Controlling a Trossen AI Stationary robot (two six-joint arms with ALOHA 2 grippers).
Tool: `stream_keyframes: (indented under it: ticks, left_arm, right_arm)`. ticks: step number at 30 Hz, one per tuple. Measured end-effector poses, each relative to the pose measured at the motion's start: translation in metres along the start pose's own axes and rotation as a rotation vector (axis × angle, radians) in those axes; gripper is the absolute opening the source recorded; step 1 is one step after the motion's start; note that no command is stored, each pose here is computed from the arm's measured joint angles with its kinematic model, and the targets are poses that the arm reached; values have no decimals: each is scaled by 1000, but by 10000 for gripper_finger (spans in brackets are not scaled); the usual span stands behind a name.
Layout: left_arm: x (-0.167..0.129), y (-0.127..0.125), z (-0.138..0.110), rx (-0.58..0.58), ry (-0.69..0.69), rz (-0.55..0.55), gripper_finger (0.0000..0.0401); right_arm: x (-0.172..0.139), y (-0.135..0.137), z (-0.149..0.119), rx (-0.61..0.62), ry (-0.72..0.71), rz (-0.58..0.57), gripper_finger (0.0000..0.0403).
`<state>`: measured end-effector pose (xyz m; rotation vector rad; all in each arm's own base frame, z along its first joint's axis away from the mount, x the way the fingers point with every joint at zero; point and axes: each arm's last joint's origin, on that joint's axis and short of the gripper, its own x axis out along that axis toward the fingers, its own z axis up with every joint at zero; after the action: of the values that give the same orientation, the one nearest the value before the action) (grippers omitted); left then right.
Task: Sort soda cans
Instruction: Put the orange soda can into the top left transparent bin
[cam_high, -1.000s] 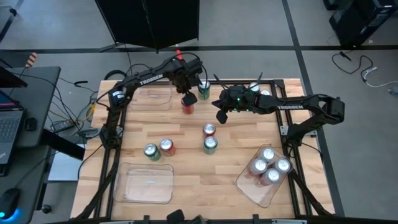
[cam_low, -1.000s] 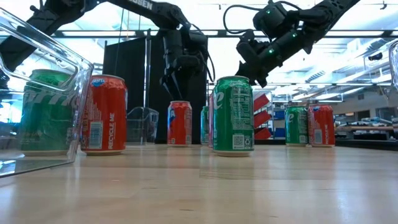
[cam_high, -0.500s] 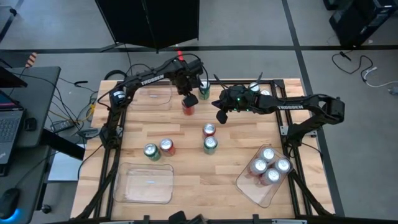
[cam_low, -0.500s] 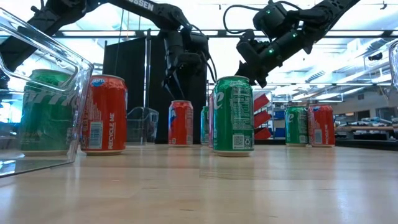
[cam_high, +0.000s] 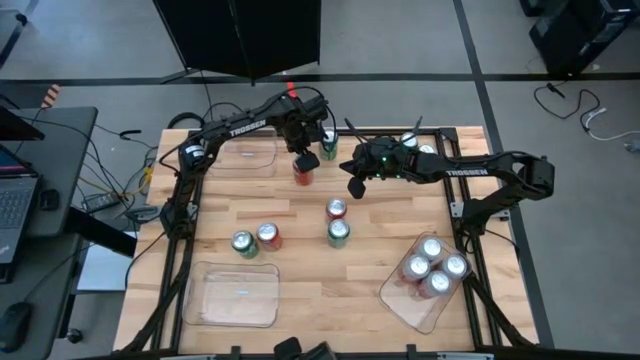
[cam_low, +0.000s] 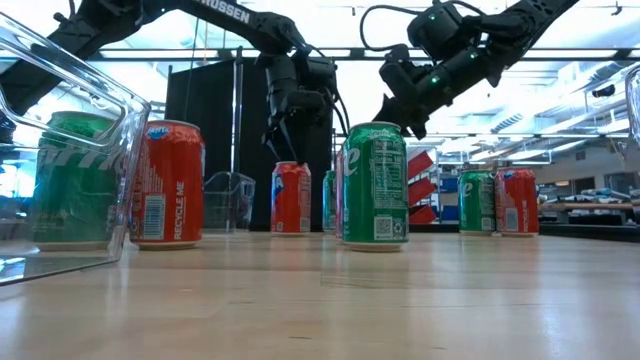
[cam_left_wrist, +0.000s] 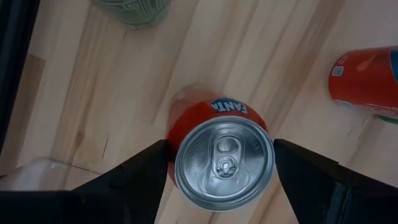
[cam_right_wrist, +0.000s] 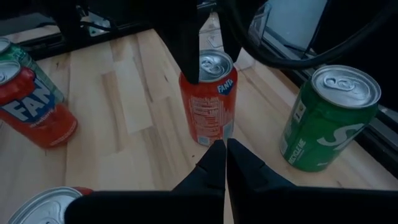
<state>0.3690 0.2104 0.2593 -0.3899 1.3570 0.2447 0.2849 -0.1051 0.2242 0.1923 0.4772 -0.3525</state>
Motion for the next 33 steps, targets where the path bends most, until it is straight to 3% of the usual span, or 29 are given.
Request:
stream_keyframes:
  ticks: [13,22,33]
  left_arm:
    - [2,0,0,27,7,2,287]
    - [3,1,0,30,11,10,287]
    - [-7,-1,0,45,26,-8,285]
  right_arm:
    - [4,5,-1,2,-5,57,5]
    - [27,5,-16,1,40,60,27]
    - [26,5,-13,0,11,67,49]
